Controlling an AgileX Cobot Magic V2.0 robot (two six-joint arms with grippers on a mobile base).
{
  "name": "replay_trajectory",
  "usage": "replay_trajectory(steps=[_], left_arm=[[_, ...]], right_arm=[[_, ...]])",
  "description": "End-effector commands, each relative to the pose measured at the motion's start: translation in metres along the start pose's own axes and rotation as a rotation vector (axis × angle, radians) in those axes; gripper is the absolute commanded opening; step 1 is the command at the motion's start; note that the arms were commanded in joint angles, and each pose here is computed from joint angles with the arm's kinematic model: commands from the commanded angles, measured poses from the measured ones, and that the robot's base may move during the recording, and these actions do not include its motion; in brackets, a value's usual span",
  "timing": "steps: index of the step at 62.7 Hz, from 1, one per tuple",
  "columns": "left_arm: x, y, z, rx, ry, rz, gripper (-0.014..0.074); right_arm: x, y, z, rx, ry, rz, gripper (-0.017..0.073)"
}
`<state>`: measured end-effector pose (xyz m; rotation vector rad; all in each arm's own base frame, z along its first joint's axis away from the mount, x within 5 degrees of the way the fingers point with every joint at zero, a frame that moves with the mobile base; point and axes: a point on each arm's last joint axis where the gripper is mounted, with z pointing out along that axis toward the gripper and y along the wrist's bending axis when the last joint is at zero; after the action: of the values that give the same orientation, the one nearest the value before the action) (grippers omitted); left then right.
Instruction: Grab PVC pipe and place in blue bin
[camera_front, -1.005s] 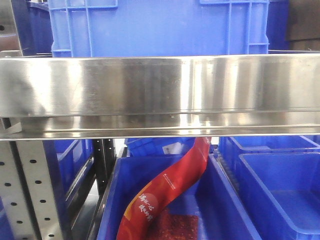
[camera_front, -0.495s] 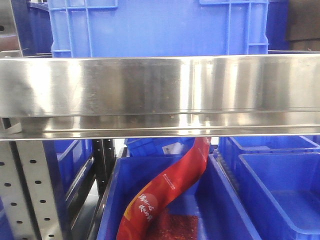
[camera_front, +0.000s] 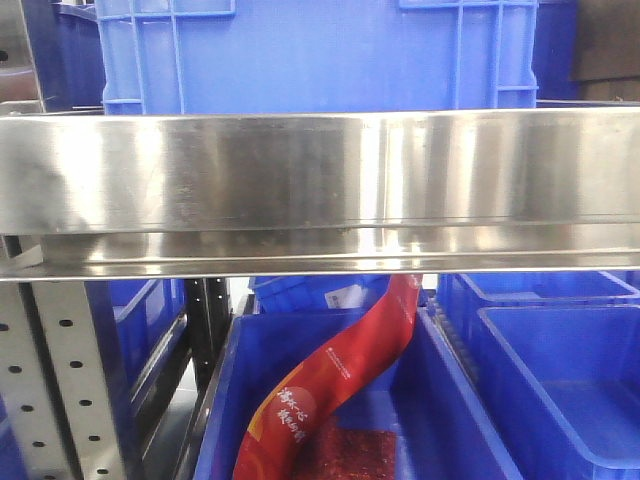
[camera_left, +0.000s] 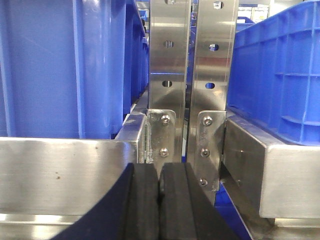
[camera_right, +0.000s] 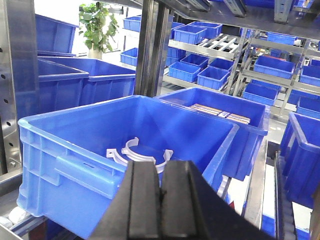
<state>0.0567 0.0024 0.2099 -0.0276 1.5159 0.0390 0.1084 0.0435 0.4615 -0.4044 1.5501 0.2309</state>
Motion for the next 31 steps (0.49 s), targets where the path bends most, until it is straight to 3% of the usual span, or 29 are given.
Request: replay_trajectory(steps=[1,31], left_arm=[[-0.0015,0.0002,-0.0004,-0.003,-0.013,-0.009,-0.0111],[-0.0015,0.0002,-0.0004,-0.003,-0.013,-0.009,-0.0111]], right_arm=[[-0.0026,-0.0013,-0.0017,0.016,-0.027,-0.010,-0.0153],[-0.0026,-0.0013,-0.0017,0.016,-0.027,-0.010,-0.0153]])
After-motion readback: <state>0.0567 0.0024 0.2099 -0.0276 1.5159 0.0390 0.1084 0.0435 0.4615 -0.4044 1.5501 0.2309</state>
